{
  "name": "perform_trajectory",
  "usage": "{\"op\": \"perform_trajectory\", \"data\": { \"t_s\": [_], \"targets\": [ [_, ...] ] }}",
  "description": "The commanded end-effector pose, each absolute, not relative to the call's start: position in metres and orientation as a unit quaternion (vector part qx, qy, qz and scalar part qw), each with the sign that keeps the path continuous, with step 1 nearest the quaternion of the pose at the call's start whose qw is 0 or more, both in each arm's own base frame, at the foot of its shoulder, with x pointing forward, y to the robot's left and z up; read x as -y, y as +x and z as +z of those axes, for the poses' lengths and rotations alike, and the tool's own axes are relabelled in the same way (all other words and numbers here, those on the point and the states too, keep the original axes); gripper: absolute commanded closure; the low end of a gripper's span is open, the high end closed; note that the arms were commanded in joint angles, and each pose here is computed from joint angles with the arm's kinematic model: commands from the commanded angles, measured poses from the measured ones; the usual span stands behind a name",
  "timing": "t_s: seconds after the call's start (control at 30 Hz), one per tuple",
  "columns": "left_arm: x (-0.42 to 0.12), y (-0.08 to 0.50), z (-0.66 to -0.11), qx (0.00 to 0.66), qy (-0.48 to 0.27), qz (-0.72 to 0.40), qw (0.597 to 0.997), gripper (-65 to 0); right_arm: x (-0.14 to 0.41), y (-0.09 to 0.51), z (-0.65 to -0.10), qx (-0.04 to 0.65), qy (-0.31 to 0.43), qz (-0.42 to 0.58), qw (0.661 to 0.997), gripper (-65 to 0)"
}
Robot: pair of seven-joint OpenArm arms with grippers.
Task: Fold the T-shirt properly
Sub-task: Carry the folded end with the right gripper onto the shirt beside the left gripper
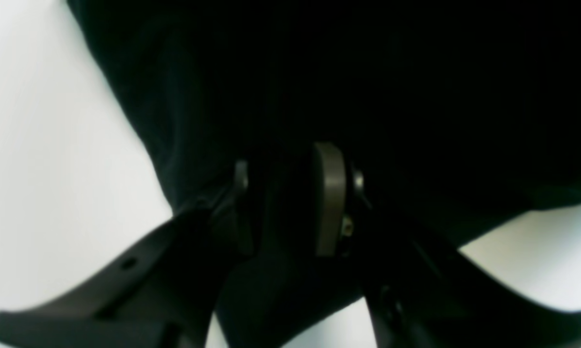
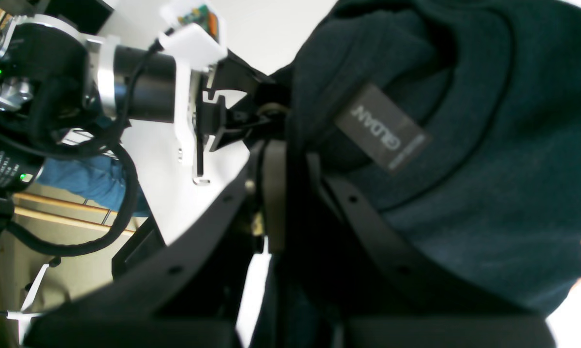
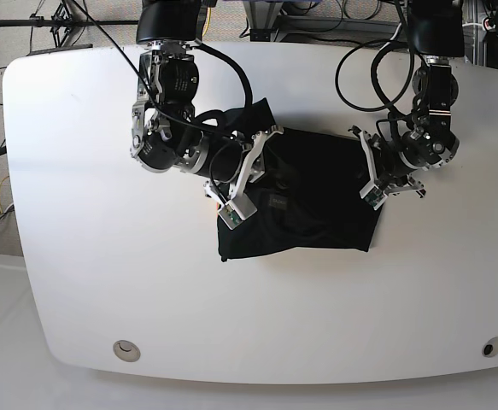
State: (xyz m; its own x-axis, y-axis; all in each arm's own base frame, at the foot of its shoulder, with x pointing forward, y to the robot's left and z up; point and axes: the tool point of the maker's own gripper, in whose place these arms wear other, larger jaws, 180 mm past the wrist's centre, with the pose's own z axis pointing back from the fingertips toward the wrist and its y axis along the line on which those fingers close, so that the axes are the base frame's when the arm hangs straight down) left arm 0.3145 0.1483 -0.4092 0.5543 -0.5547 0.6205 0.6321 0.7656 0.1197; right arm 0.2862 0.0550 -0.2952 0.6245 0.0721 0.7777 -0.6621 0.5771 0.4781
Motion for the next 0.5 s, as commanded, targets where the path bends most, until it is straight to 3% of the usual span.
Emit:
{"op": "perform_trajectory", "data": {
  "t_s": [0.0, 0.47],
  "targets": [
    [-0.151, 0.322, -0.396, 0.345, -0.049, -0.343, 0.872, -15.7, -0.063, 0.295, -0.274, 0.400, 0.419, 0.220, 0.785, -0.4],
    [-0.151, 0.321, -0.403, 0.337, -0.052, -0.340, 0.876, -15.3, -0.082, 0.298, -0.295, 0.361, 0.437, 0.222, 0.793, -2.4]
  ]
}}
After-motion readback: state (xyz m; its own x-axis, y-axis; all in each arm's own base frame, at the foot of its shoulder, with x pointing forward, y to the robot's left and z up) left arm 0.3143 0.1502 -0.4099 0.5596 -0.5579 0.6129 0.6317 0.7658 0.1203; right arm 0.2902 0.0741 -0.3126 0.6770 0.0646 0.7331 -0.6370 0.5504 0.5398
